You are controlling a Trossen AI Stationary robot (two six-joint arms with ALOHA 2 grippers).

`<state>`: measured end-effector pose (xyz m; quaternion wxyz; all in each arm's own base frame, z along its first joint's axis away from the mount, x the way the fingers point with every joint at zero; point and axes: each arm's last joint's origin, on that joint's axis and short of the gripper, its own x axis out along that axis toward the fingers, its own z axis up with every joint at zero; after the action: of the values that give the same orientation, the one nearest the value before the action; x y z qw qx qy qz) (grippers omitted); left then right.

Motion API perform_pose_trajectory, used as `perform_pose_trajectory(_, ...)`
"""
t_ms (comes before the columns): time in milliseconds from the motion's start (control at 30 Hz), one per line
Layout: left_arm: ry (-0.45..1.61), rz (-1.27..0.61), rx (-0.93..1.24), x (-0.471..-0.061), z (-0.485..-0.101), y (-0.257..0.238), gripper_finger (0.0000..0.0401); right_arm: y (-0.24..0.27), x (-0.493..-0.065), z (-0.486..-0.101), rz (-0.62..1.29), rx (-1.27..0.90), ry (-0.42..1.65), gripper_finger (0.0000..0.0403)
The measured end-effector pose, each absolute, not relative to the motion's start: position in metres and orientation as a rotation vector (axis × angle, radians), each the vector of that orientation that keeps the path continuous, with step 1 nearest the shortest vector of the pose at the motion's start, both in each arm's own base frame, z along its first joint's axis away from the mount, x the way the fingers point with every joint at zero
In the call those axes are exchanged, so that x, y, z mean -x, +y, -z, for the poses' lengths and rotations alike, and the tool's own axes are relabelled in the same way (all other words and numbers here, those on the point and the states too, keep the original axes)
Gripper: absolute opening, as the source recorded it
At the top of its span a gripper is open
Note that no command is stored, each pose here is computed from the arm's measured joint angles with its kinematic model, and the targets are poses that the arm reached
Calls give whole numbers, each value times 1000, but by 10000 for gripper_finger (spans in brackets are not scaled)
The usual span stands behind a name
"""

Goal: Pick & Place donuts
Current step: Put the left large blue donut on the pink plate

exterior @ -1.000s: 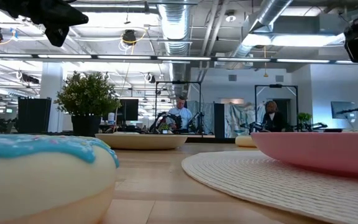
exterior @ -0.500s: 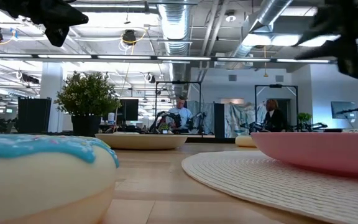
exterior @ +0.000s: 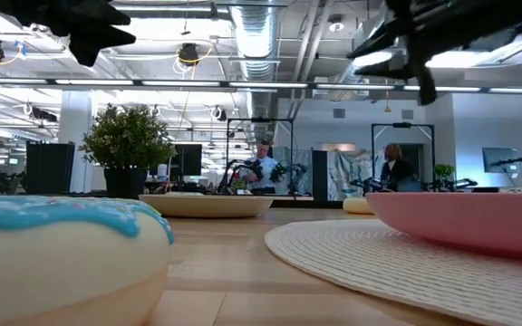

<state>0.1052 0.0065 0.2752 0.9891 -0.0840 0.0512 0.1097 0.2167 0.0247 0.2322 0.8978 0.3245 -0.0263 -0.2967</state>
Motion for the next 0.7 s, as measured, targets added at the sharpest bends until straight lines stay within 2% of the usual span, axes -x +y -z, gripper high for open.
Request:
perform_pose_trajectory(200,78,-233,165,-107,-278,7,266,15,-234,-214,647,-754,23,192)
perform_pose_trajectory(367,86,-238,168,-109,-277,7,289,3,-242,-216,589,-716,235,253)
perform_pose_trajectory(533,131,-352,197,-127,-270,9,286,-16,-234,-227,652,-691,618,262)
perform_pose_trajectory(700,243,-484,249,-159,-269,5,284,-33,-211,-239,666,-638,985,250)
